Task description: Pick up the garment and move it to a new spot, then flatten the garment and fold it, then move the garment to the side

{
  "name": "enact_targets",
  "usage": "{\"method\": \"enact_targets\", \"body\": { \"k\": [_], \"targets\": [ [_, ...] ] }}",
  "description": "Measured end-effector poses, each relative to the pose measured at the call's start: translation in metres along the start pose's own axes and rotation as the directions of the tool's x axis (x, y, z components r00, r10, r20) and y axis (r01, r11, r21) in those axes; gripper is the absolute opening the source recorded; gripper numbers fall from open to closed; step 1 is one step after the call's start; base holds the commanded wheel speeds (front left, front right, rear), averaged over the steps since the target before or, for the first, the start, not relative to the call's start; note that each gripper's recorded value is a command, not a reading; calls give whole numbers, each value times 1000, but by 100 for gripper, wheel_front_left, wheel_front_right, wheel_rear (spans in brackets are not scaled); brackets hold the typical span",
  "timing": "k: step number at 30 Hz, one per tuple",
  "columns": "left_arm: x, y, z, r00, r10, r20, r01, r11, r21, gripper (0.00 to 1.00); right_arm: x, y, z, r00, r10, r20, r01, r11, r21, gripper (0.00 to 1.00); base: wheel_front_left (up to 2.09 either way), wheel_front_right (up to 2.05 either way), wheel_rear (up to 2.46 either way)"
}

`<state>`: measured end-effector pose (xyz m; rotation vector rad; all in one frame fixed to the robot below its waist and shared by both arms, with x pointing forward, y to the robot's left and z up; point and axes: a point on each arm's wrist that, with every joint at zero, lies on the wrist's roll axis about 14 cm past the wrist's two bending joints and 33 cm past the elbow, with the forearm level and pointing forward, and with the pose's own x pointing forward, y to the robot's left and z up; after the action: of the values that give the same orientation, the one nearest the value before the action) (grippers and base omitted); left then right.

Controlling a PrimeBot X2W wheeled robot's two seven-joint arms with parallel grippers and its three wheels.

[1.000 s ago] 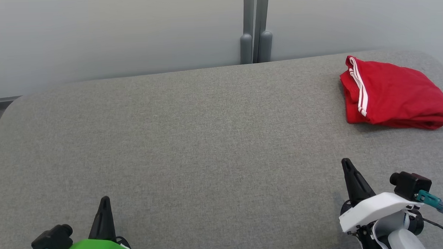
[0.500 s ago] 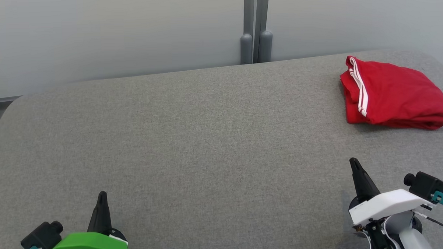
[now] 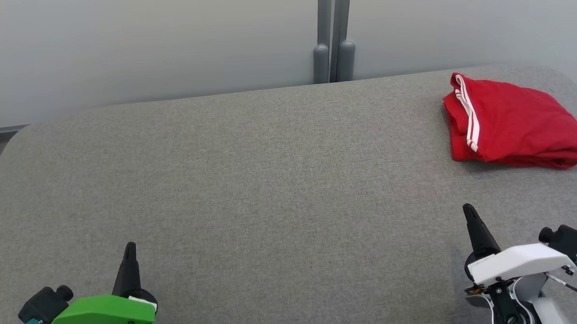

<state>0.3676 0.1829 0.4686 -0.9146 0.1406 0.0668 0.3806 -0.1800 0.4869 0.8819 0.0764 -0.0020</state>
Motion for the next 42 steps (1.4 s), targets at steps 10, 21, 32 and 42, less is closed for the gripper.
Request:
{"method": "enact_targets", "body": {
  "k": [10, 21, 32, 42],
  "targets": [
    [3, -2, 4, 1000, -8, 2, 8, 994, -109, 0, 1, -2, 6, 1000, -5, 10, 4, 993, 115, 0, 0, 0, 0],
    [6, -6, 8, 1000, -23, 10, 24, 976, -215, 0, 2, -3, 11, 1000, -7, 18, 3, 973, 229, 0, 0, 0, 0],
    [9, -11, 11, 999, -42, 15, 45, 949, -312, 0, 2, -5, 15, 1000, -9, 25, 0, 945, 326, 0, 0, 0, 0],
    [11, -13, 16, 998, -55, 26, 61, 920, -386, 0, 2, -5, 18, 999, -6, 32, -7, 913, 408, 0, 0, 0, 0]
  ]
}}
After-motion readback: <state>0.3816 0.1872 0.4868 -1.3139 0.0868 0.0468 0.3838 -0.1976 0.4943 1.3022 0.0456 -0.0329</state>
